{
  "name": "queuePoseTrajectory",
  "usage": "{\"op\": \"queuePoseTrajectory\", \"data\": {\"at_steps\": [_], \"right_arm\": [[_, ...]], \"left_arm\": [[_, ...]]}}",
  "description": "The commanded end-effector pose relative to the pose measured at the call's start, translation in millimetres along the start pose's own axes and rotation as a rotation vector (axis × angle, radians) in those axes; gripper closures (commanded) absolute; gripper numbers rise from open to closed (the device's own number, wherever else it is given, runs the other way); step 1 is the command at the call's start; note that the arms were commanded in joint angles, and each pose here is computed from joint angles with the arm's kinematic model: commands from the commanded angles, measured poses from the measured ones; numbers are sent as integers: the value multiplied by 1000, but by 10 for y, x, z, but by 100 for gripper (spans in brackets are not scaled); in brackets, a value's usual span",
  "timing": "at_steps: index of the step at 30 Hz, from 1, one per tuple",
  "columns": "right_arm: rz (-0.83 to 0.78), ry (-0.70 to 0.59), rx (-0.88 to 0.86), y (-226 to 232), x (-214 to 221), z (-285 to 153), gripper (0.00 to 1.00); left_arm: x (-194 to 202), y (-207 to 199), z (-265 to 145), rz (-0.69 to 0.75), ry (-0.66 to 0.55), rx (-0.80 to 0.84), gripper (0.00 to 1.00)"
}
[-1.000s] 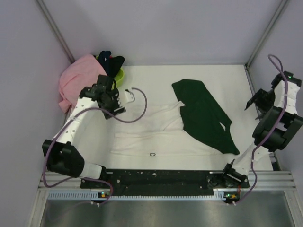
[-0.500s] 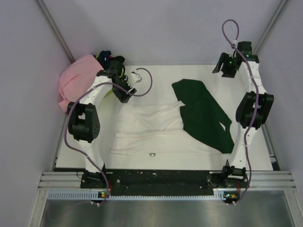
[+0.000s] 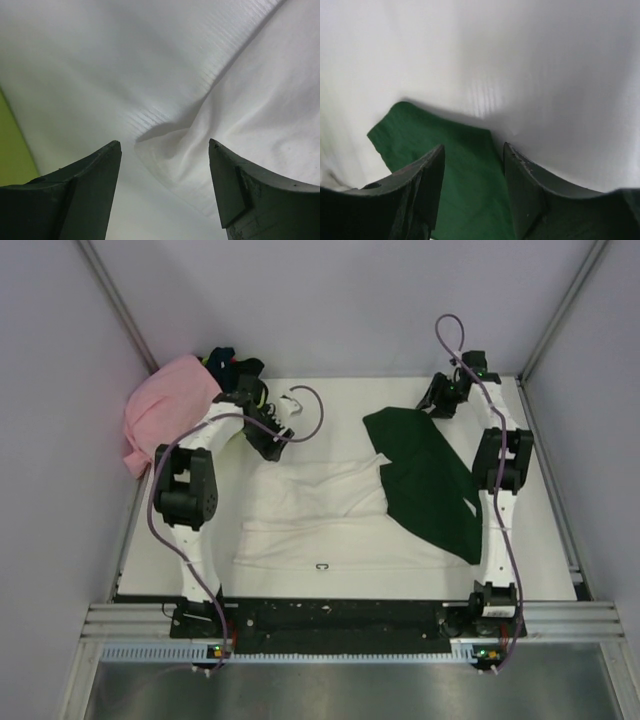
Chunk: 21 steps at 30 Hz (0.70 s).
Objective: Fold and stack the t-shirts
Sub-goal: Grap the side of the flattened tshirt furthest away from the robot with both arms
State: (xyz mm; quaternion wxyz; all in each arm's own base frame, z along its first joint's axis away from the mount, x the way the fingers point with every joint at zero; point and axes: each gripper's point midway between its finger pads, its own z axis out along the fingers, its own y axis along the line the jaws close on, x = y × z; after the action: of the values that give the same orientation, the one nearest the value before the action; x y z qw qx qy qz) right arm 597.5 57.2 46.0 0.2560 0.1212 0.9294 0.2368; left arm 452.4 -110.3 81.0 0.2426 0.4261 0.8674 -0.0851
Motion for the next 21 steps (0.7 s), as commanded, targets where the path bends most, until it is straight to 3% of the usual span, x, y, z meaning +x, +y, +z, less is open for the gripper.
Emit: {"op": "queuePoseTrajectory", "data": {"at_steps": [1, 2, 5, 10, 15, 17, 18, 21], "right_arm": [[64, 98, -85, 179, 300, 308, 52], [66, 101, -95, 194, 306, 314, 56], [63, 113, -140, 277, 318, 284, 79], [28, 104, -213, 502, 258, 41, 100], [-11, 64, -237, 669, 153, -269, 100], [-39, 46, -249, 772, 133, -454, 100], [-50, 39, -251, 798, 136, -546, 100], [-86, 31, -249, 874, 228, -819, 100]], "left_arm": [[-115, 49, 78, -20, -38, 25, 25], [-98, 23, 113, -17, -33, 45, 26], [-26, -66, 193, -10, -7, 106, 30], [192, -325, 161, 10, 64, 241, 39], [282, -366, 98, 35, 88, 258, 59], [307, -336, 86, 37, 104, 246, 78], [308, -307, 78, 33, 109, 229, 100], [261, -191, -8, -2, 97, 159, 100]]}}
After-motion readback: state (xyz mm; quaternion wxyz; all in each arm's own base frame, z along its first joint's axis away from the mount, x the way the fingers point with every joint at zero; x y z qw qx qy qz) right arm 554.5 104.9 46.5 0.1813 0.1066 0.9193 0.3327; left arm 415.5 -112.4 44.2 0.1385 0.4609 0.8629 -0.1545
